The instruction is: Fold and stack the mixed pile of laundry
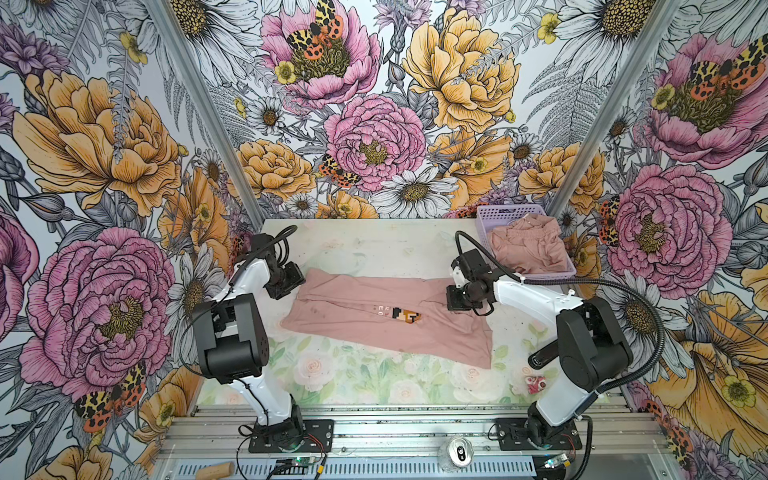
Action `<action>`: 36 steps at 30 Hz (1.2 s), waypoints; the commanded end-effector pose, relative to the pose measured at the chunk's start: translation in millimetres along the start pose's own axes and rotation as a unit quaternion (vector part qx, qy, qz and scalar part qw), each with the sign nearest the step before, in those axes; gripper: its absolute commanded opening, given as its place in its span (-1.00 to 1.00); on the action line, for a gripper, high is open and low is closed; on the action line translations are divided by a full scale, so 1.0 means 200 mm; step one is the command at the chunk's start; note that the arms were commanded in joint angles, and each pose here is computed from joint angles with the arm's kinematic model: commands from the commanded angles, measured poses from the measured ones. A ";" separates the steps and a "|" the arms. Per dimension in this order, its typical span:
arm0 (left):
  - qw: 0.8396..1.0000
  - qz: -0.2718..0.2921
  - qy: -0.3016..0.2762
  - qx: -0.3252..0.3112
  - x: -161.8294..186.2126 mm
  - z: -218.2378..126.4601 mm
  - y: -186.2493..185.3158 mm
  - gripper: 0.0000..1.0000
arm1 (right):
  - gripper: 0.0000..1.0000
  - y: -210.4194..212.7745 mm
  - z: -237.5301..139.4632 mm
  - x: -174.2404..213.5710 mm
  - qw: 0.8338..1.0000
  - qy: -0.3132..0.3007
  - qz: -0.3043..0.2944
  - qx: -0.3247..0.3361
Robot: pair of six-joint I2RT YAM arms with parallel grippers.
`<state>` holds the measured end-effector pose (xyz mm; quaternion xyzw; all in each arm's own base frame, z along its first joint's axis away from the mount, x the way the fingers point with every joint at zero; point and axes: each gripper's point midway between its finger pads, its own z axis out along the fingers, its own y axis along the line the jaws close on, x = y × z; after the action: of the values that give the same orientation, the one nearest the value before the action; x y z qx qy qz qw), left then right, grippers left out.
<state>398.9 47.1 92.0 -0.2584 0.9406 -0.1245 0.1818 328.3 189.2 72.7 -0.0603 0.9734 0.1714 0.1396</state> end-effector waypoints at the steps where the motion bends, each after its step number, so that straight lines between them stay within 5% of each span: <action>1: 1.000 0.004 -0.002 0.007 0.02 -0.03 -0.04 0.20 | -1.00 0.09 -0.03 0.05 1.000 -0.001 -0.002 -0.026; 19: 1.000 0.019 -0.005 0.006 0.06 -0.09 -0.07 0.20 | -1.00 0.41 0.08 0.37 0.990 0.090 -0.069 -0.088; 24: 1.000 0.020 -0.004 0.006 0.07 -0.09 -0.08 0.21 | -0.55 0.46 0.02 0.36 0.986 0.090 -0.100 -0.097; 36: 0.999 0.048 0.006 0.015 0.13 -0.06 -0.21 0.21 | -0.34 0.08 -0.08 0.13 1.000 0.012 -0.012 -0.007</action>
<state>388.5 5.2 100.5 -0.2133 0.9521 -0.1335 0.1738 285.6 214.0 80.1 -0.1017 0.9684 0.1995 0.1102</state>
